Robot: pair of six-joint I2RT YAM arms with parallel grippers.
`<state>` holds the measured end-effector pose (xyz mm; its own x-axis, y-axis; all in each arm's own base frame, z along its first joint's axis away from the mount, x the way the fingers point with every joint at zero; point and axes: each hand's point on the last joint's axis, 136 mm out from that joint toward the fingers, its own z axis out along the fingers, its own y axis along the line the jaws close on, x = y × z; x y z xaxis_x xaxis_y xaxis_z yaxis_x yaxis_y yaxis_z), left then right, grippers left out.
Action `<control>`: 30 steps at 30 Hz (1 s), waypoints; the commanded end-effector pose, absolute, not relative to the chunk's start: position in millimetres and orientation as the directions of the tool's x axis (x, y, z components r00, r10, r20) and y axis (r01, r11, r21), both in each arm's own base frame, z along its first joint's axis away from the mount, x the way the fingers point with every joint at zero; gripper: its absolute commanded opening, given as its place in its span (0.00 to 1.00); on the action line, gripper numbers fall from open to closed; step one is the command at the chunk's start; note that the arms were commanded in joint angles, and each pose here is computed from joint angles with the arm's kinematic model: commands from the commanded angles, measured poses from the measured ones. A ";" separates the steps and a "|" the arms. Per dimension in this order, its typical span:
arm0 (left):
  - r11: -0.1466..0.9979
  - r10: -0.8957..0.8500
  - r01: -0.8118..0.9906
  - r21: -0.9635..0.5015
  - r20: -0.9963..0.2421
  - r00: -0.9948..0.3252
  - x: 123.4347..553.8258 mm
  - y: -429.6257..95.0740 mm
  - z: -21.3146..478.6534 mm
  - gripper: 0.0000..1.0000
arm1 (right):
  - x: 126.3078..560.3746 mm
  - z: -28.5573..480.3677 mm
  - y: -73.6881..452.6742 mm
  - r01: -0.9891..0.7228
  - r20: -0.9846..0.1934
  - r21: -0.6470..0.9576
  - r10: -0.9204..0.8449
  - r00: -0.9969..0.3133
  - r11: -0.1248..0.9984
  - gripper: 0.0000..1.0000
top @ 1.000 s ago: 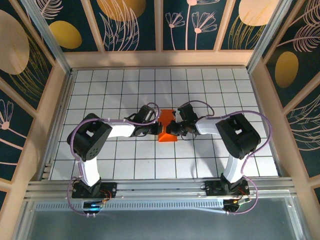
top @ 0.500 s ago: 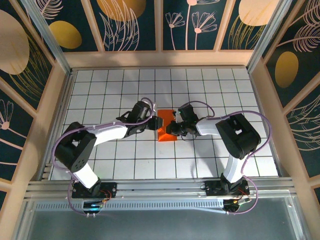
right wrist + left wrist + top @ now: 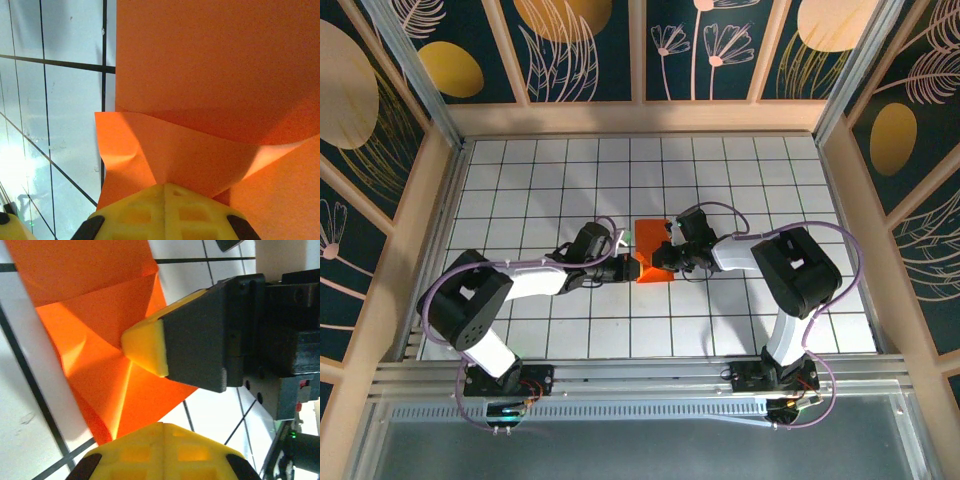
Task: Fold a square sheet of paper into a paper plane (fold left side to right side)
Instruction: Fold the triangle a second time at the center of the table.
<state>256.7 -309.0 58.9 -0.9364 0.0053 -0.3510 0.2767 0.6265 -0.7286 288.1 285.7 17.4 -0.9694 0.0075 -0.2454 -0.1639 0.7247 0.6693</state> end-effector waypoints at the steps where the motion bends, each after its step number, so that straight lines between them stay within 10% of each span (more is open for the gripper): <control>1: 0.566 0.008 0.289 -0.772 -0.346 -0.938 255.5 -321.3 65.8 0.06 | 267.5 -7.8 271.2 -0.103 -0.164 0.623 0.001 -0.986 0.775 0.00; 30: 0.671 0.038 0.243 -0.701 -0.294 -0.955 256.0 -314.9 17.8 0.04 | 267.3 -8.1 269.2 -0.107 -0.163 0.610 -0.008 -0.987 0.785 0.00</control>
<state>255.9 -312.8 21.8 -0.9579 0.0177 -0.2867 0.2270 0.6581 -0.7178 287.9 285.7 17.3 -0.9694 0.0068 -0.2453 -0.1642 0.7250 0.6689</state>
